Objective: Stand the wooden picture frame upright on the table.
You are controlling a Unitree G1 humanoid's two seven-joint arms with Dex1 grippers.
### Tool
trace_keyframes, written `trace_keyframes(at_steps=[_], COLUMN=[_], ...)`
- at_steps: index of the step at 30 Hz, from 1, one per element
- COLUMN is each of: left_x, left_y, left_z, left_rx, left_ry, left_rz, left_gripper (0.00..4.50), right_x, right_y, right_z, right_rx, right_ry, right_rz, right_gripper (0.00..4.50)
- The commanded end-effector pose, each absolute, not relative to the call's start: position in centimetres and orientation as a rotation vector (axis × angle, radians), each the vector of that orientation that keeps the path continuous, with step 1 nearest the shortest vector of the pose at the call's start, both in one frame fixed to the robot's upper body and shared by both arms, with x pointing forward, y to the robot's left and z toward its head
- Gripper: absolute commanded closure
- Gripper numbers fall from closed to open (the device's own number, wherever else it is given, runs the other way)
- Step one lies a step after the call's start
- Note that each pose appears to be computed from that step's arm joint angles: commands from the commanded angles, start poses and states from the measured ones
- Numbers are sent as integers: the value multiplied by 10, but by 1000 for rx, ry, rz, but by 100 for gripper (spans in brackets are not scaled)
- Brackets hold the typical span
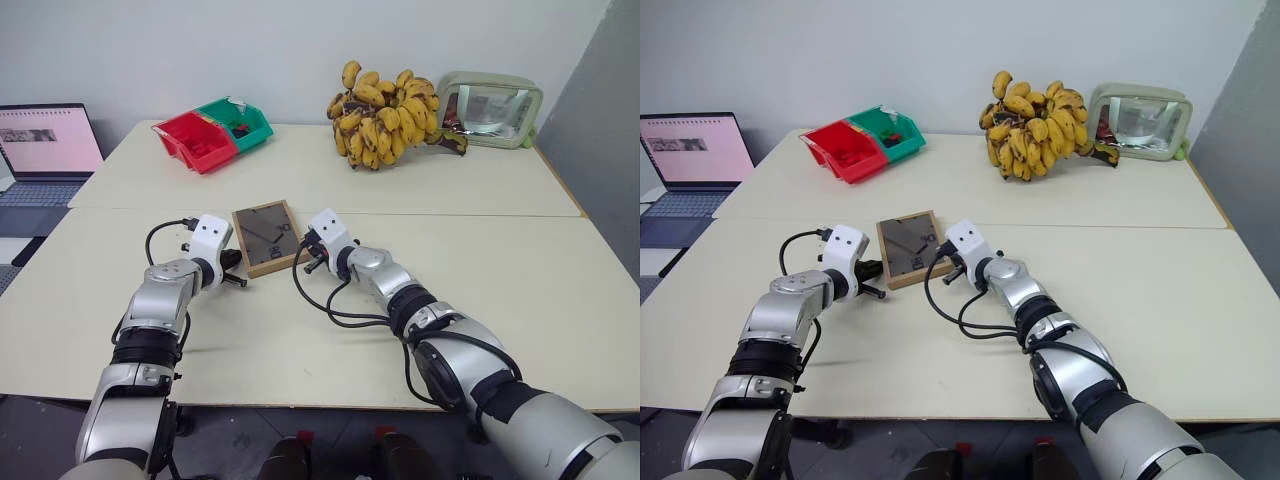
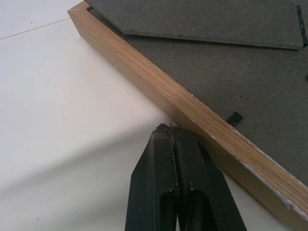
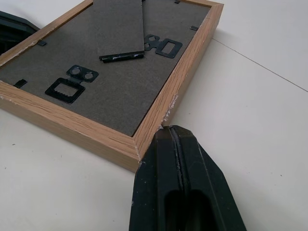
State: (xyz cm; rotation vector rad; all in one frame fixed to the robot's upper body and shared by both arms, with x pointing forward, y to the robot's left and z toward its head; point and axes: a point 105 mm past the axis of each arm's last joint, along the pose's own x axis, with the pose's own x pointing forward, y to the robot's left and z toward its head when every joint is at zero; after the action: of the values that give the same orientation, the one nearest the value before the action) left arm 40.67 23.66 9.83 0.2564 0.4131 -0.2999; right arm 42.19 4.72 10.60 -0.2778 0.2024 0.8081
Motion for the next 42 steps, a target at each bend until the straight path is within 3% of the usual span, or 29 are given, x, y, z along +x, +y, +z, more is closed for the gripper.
trace_keyframes(at_steps=[1,12,27,36,42], left_x=[405,372,321,307,303], left_y=[200,149,102,110,146], left_z=[81,65,64,65,65], left_rx=[278,365,394,410,412], left_ry=[463,532,554,576,640], left_rz=[-450,-714,-928,-930,-888], left_gripper=[447,447,447,447,447], right_x=[417,393,340,327,344], right_y=[55,37,-5,-67,-108], right_z=[118,111,119,102,102], right_rx=[-290,-279,-360,-507,-572], right_ry=[153,200,234,346,390], right_rz=[885,1008,1101,1055,972], right_gripper=[450,450,450,450,450])
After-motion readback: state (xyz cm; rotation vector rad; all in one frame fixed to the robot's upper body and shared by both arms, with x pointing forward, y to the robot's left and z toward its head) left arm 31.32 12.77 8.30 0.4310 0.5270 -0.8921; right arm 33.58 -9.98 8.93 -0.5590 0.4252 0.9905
